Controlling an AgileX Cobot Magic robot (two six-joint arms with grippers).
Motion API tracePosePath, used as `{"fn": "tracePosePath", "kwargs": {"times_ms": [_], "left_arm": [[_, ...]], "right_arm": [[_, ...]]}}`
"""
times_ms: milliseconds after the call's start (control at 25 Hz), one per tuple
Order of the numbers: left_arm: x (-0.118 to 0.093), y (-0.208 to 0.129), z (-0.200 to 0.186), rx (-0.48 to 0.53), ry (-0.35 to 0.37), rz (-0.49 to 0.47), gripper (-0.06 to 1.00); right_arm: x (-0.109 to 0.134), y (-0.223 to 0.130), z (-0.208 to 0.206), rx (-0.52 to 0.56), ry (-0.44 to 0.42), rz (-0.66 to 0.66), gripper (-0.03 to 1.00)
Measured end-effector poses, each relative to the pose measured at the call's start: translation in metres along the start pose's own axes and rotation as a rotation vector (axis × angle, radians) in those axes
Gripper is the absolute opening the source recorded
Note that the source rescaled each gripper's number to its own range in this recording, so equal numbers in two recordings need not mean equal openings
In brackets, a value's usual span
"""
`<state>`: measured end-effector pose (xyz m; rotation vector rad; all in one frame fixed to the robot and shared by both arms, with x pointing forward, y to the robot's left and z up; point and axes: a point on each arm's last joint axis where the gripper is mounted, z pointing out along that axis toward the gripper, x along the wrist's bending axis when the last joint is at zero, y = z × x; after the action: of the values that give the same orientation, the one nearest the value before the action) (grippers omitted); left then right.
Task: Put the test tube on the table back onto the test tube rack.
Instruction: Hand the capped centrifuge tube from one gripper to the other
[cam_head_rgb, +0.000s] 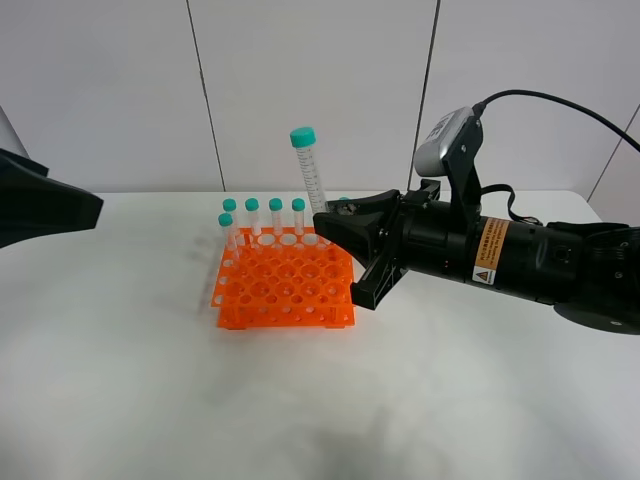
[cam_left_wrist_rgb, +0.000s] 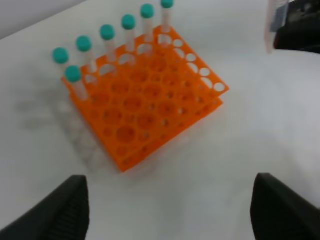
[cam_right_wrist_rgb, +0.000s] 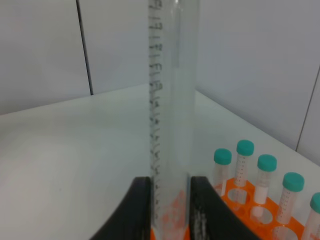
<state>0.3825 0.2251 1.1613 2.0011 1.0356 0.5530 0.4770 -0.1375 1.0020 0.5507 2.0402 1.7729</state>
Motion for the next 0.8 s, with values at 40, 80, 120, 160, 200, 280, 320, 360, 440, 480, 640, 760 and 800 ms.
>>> {"fn": "tracePosePath", "kwargs": {"times_ms": [40,80,120,160,200,280,320,360,440,480,640,760,800], "left_arm": [[0.0,0.004,0.005,-0.001,-0.014,0.009,1.0],[0.0,0.008,0.011,0.001,-0.029,0.011,1.0],[0.0,0.012,0.014,-0.004,-0.039,0.016,1.0],[0.0,0.016,0.019,-0.007,-0.052,0.014,1.0],[0.0,0.021,0.022,-0.013,-0.063,0.014,1.0],[0.0,0.028,0.027,-0.021,-0.087,0.014,1.0],[-0.001,0.031,0.029,-0.026,-0.101,0.018,1.0],[-0.001,0.034,0.031,-0.032,-0.115,0.02,1.0],[-0.003,0.039,0.031,-0.053,-0.133,0.036,1.0],[-0.003,0.04,0.031,-0.066,-0.134,0.042,1.0],[-0.002,0.043,0.034,-0.082,-0.129,0.048,1.0],[0.0,0.043,0.04,-0.07,-0.129,0.046,0.99],[0.0,0.043,0.043,-0.063,-0.129,0.045,0.97]], "right_arm": [[0.0,0.0,0.0,0.0,0.0,0.0,0.0],[0.0,0.0,0.0,0.0,0.0,0.0,0.0],[0.0,0.0,0.0,0.0,0.0,0.0,0.0],[0.0,0.0,0.0,0.0,0.0,0.0,0.0],[0.0,0.0,0.0,0.0,0.0,0.0,0.0],[0.0,0.0,0.0,0.0,0.0,0.0,0.0],[0.0,0.0,0.0,0.0,0.0,0.0,0.0],[0.0,0.0,0.0,0.0,0.0,0.0,0.0],[0.0,0.0,0.0,0.0,0.0,0.0,0.0],[0.0,0.0,0.0,0.0,0.0,0.0,0.0],[0.0,0.0,0.0,0.0,0.0,0.0,0.0],[0.0,0.0,0.0,0.0,0.0,0.0,0.0],[0.0,0.0,0.0,0.0,0.0,0.0,0.0]]}}
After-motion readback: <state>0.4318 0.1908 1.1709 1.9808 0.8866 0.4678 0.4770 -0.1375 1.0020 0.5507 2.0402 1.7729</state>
